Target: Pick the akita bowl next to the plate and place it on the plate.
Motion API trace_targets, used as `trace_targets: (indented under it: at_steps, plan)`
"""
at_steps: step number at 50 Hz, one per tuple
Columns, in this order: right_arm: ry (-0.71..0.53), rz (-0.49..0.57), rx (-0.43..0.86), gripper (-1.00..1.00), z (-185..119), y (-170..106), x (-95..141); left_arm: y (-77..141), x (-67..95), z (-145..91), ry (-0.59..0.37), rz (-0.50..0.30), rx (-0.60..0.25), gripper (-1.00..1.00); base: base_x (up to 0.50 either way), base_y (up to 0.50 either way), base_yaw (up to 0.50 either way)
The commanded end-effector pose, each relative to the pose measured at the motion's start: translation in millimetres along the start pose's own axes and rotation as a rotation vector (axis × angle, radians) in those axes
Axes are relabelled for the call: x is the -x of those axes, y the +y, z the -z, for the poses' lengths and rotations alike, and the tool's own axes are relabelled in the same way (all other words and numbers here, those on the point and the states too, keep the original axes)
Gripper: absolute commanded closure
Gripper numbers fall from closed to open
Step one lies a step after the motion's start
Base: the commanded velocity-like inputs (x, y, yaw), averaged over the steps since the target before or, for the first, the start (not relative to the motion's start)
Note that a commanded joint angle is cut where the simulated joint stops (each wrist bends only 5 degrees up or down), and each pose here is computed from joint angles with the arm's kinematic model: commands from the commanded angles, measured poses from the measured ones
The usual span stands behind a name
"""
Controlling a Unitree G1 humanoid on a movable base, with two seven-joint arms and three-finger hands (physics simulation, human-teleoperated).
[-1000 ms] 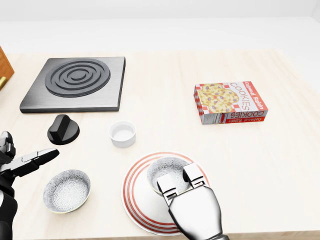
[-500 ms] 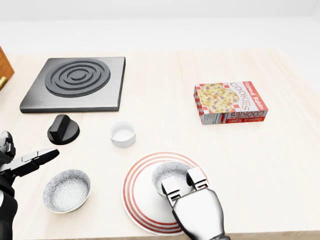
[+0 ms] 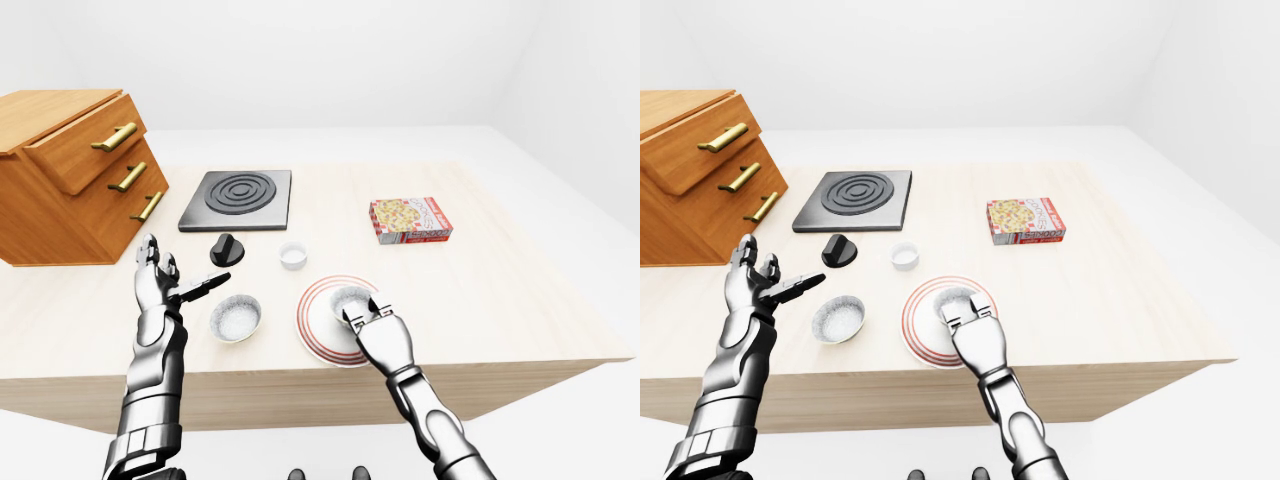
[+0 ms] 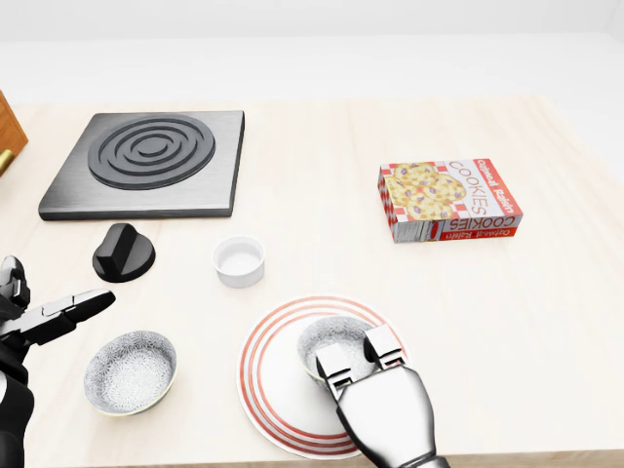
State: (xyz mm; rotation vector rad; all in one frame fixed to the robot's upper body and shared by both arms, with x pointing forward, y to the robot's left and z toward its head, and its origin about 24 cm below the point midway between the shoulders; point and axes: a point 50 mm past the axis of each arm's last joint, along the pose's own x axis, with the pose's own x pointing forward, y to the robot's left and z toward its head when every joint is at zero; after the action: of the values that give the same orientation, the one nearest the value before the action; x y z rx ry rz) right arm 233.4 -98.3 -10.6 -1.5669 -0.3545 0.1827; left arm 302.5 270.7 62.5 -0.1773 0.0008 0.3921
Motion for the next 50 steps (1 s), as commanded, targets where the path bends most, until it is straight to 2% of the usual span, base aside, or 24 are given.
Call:
trace_targets:
  at_steps: [1,10,11,19,20,24,25,30,31,32,33,37,38,41,42,43,44,50]
  plan:
    - [0.011,0.037,-0.032,1.00,-0.4,-6.3,-1.5,-0.5,0.9,-1.6,-0.001,0.000,0.000,-1.00,0.00,0.00,0.00]
    - [0.007,0.042,-0.027,1.00,-0.8,-7.4,-1.7,-0.9,0.9,-1.5,-0.001,-0.001,0.000,-1.00,0.00,0.00,0.00]
    - [-0.005,0.062,-0.027,1.00,-5.1,-16.7,0.5,-0.5,0.6,-1.7,-0.002,0.000,-0.001,-1.00,0.00,0.00,0.00]
    - [0.006,0.052,-0.048,1.00,-5.9,-25.3,4.0,-0.4,-0.6,0.5,-0.002,0.000,-0.001,-1.00,0.00,0.00,0.00]
    - [0.009,0.046,-0.056,-1.00,-6.2,-36.8,7.8,-0.4,-0.8,-0.1,-0.004,-0.001,-0.001,-1.00,0.00,0.00,0.00]
    - [0.011,0.016,-0.077,-1.00,-7.2,-50.6,15.0,-0.6,-1.4,-0.1,-0.004,0.000,0.000,-1.00,0.00,0.00,0.00]
    - [0.011,-0.026,-0.105,-1.00,-8.8,-56.7,21.9,-1.5,-1.3,-0.9,-0.005,0.006,0.002,-1.00,0.00,0.00,0.00]
    - [0.011,-0.029,-0.107,-1.00,-8.8,-57.3,22.4,-1.6,-1.3,-1.0,-0.005,0.007,0.002,-1.00,0.00,0.00,0.00]
    - [0.001,-0.094,-0.105,-1.00,-10.0,-63.0,32.6,-3.2,-2.2,-1.5,-0.005,0.012,0.004,-1.00,0.00,0.00,0.00]
    - [0.002,-0.098,-0.105,-1.00,-10.0,-63.6,33.2,-3.3,-2.3,-1.5,-0.005,0.013,0.004,-1.00,0.00,0.00,0.00]
    - [-0.023,-0.211,-0.167,-1.00,-14.9,-86.2,61.8,-5.1,-3.6,-1.2,-0.009,0.028,0.011,-1.00,0.00,0.00,0.00]
    - [-0.021,-0.217,-0.163,-1.00,-14.4,-90.6,66.8,-5.2,-4.2,-0.8,-0.011,0.032,0.015,-1.00,0.00,0.00,0.00]
    - [-0.035,-0.291,-0.211,-1.00,-18.9,-92.0,78.8,-6.0,-3.1,-3.4,-0.013,0.037,0.016,-1.00,0.00,0.00,0.00]
    - [-0.040,-0.327,-0.215,-1.00,-20.2,-90.6,85.3,-6.1,-2.9,-3.6,-0.013,0.037,0.016,-1.00,0.00,0.00,0.00]
    - [-0.042,-0.396,-0.236,-1.00,-21.4,-90.5,97.4,-7.5,-1.6,-7.2,-0.020,0.049,0.027,-1.00,0.00,0.00,0.00]
    - [-0.043,-0.400,-0.237,-1.00,-21.5,-90.7,98.1,-7.6,-1.3,-7.5,-0.021,0.049,0.028,-1.00,0.00,0.00,0.00]
    - [-0.037,-0.520,-0.258,-1.00,-20.0,-96.3,122.6,-9.9,0.0,-10.0,-0.028,0.064,0.034,-1.00,0.00,0.00,0.00]
    - [0.035,-0.528,-0.246,-1.00,-7.3,-98.2,126.0,-10.8,0.8,-9.9,-0.030,0.070,0.033,-1.00,0.00,0.00,0.00]
